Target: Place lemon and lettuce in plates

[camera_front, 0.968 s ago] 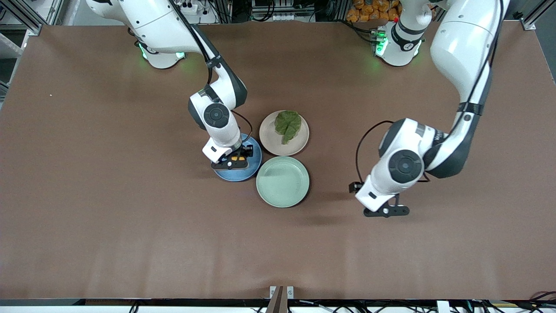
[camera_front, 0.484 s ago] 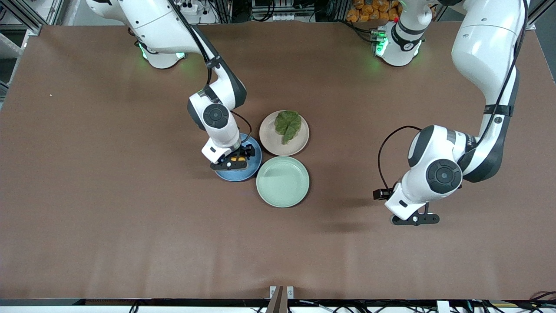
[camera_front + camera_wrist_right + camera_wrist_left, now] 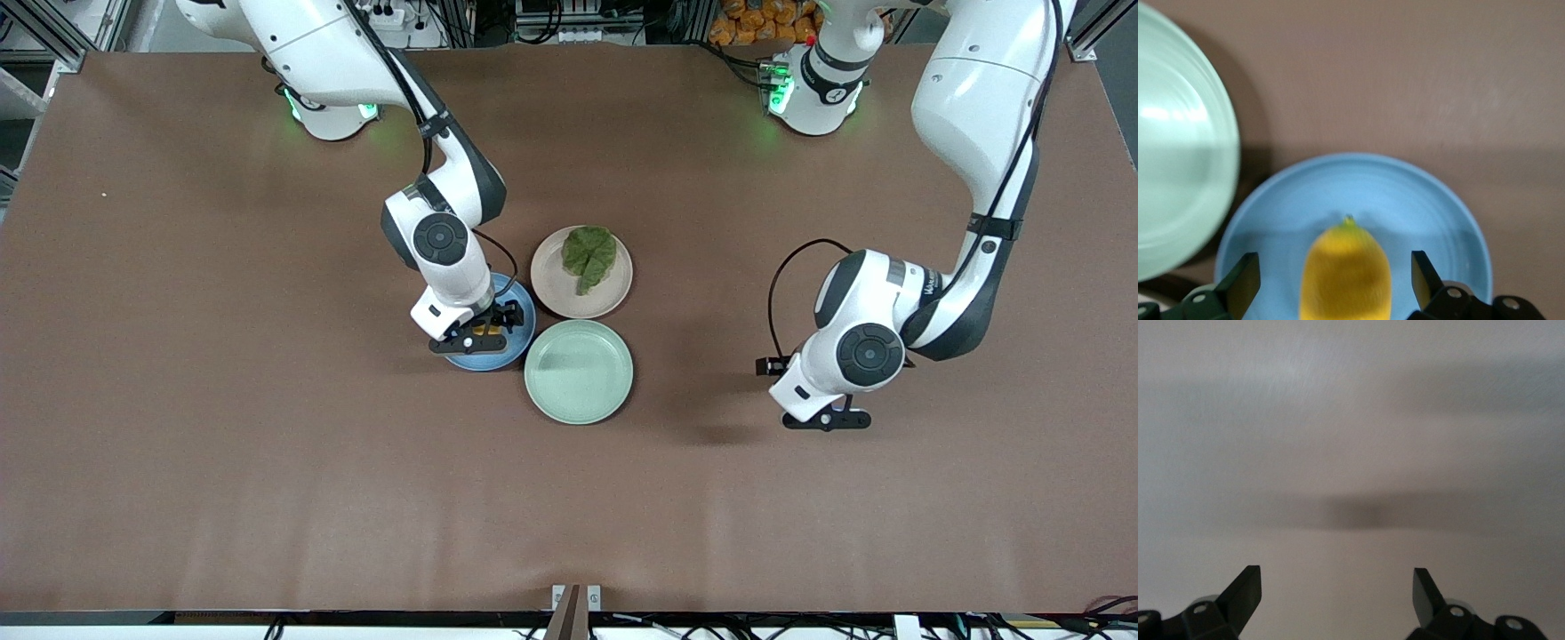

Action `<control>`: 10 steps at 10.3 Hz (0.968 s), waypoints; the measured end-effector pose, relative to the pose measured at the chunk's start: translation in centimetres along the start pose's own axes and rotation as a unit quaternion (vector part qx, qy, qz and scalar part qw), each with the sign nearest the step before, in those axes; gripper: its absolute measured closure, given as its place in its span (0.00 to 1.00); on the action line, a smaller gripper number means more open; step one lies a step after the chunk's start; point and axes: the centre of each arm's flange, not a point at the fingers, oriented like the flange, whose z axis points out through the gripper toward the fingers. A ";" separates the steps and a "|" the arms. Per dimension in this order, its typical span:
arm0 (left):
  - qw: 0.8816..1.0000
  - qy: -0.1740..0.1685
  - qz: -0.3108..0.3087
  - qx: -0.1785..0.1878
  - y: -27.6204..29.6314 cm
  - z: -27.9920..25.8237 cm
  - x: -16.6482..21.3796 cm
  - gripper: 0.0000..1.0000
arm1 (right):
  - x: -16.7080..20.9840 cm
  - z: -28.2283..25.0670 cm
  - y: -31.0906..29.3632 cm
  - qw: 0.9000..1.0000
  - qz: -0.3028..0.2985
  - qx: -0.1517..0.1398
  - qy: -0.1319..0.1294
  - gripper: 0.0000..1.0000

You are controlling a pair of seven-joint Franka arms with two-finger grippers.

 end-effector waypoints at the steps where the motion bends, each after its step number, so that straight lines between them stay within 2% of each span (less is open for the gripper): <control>1: 1.000 0.004 0.005 0.003 -0.8 0.7 -0.8 0.00 | 1.6 -2.1 0.0 1.000 0.007 0.004 0.006 0.00; 2: 1.000 0.011 0.008 -0.002 -1.8 0.2 -1.4 0.00 | 3.0 -3.9 0.2 1.000 0.013 0.009 0.015 0.00; 4: 0.999 0.046 0.007 -0.017 -4.0 -4.6 -2.5 0.00 | 4.9 -5.8 1.2 0.999 0.026 0.017 0.029 0.00; 5: 0.997 0.072 0.000 -0.022 -4.7 -8.0 -3.1 0.00 | 5.8 -6.5 2.4 0.999 0.034 0.014 0.026 0.00; 8: 0.990 0.133 -0.012 -0.037 -5.9 -15.7 -5.5 0.00 | 9.4 -10.1 8.5 1.000 0.023 -0.010 -0.013 0.00; 10: 0.987 0.158 -0.008 -0.041 -6.5 -18.7 -6.7 0.00 | 11.3 -12.6 13.5 1.000 0.023 -0.009 -0.012 0.00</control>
